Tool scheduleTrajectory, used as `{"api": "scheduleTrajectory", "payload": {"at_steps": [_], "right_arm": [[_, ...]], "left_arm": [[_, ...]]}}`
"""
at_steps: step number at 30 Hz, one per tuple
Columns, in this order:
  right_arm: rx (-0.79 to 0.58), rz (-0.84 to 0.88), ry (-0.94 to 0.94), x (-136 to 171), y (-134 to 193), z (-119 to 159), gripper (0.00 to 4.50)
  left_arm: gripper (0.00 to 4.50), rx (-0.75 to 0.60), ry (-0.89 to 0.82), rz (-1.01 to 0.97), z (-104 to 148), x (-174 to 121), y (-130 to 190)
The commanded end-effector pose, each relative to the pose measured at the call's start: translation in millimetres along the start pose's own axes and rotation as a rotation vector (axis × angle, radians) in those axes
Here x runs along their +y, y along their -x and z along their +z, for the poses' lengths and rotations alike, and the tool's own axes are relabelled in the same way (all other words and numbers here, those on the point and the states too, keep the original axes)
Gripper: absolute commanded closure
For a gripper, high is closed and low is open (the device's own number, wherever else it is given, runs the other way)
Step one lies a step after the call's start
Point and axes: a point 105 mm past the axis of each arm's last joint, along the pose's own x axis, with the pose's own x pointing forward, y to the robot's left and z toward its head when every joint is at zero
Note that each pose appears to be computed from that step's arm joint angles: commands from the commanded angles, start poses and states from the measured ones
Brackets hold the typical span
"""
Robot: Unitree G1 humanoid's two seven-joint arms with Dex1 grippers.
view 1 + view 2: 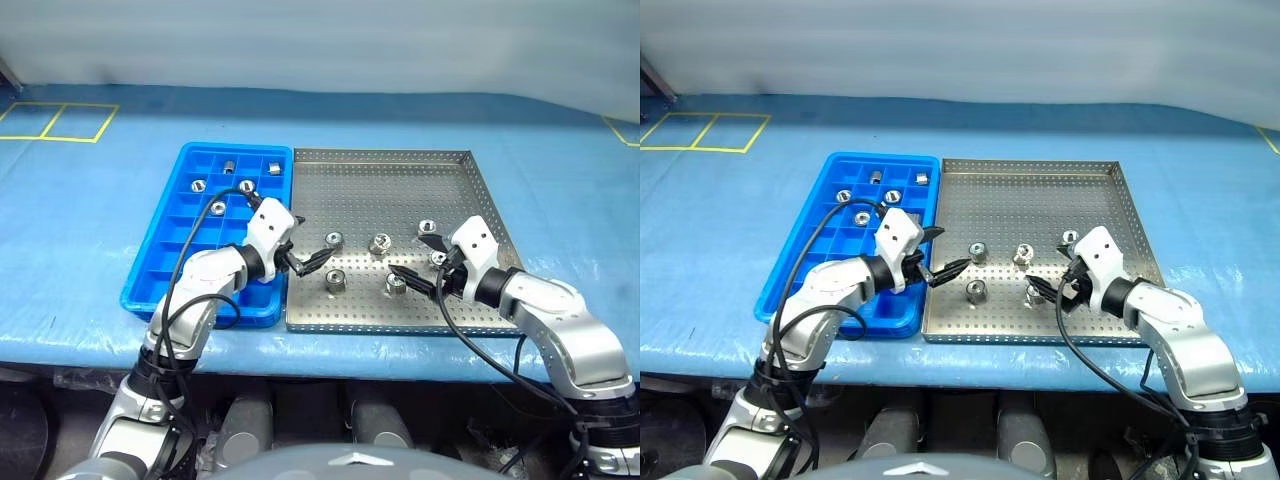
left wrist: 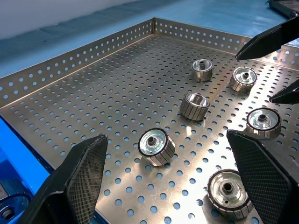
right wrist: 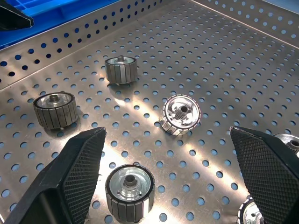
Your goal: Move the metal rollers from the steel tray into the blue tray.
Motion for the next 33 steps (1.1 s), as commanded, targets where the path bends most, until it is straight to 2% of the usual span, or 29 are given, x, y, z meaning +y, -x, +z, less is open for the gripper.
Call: {"api": "scheduleTrajectory", "payload": {"at_steps": [1, 33], "right_arm": [[-0.039, -0.002, 0.031, 0.5, 1.2, 12.5, 0.0], [-0.053, -0.009, 0.049, -1.1, -0.4, 15.0, 0.0]], "left_arm": [[0.06, -0.045, -0.02, -0.017, 11.9, -4.1, -0.7], [0.06, -0.019, -0.037, -0.063, 9.9, -14.5, -9.8]]}}
